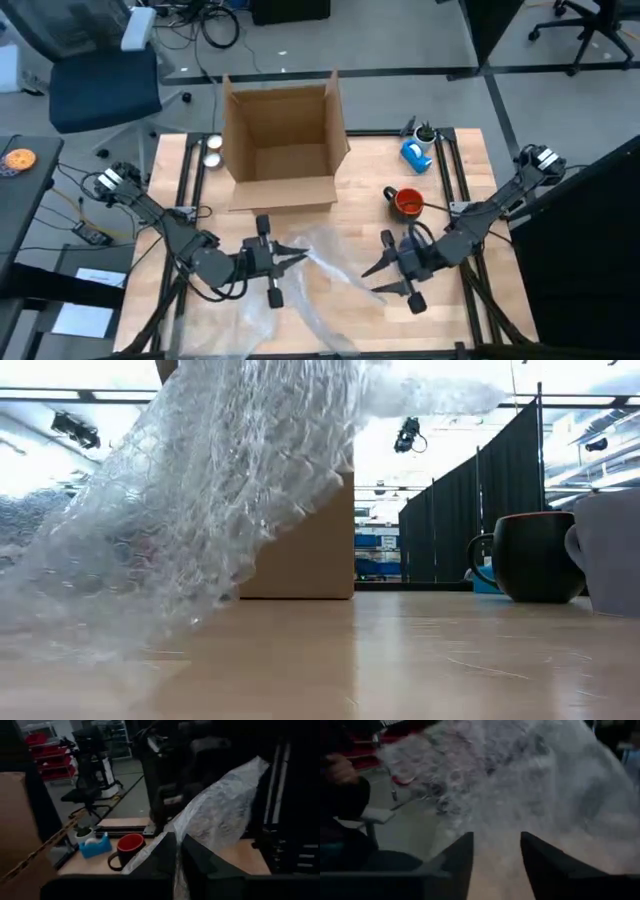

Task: Wrap mug
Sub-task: Wrap the blue mug with the top bubble wrap

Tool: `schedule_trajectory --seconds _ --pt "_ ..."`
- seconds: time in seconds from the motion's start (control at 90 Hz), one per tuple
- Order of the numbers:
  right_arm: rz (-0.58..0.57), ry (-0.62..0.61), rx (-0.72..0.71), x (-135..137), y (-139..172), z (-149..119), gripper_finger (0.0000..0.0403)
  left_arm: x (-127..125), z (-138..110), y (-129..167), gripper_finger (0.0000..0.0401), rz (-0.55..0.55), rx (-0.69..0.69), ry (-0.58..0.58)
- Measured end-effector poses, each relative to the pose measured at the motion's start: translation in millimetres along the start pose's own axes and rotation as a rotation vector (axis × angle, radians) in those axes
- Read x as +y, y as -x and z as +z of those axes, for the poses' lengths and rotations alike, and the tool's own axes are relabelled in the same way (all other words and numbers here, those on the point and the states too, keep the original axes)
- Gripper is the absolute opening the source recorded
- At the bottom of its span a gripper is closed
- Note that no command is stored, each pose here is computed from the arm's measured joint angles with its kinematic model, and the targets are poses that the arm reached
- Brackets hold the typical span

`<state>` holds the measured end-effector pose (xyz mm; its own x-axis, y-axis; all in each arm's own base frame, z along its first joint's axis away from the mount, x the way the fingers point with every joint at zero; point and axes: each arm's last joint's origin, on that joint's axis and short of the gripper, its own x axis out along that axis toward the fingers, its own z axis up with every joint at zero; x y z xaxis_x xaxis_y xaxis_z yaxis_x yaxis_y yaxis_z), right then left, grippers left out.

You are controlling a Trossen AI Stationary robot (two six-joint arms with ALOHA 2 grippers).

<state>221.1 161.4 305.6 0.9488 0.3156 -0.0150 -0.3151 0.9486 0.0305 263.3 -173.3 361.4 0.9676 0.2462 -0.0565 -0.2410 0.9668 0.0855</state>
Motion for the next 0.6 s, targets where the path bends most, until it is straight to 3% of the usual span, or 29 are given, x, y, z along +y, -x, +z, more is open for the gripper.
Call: schedule_trajectory --seconds 0.344,0.5,0.6 --pt "-0.01 0.06 0.004 0 0 0 0.0268 5 0 0 0.0 0.159 -0.002 0.055" --pt "-0.252 0.056 0.027 -11 -5 -6 0.027 1 -1 -4 0.0 0.031 -0.005 0.056" --pt "-0.288 0.061 0.045 -14 -15 -16 0.0249 -2 -4 -10 0.0 0.007 -0.009 0.062"
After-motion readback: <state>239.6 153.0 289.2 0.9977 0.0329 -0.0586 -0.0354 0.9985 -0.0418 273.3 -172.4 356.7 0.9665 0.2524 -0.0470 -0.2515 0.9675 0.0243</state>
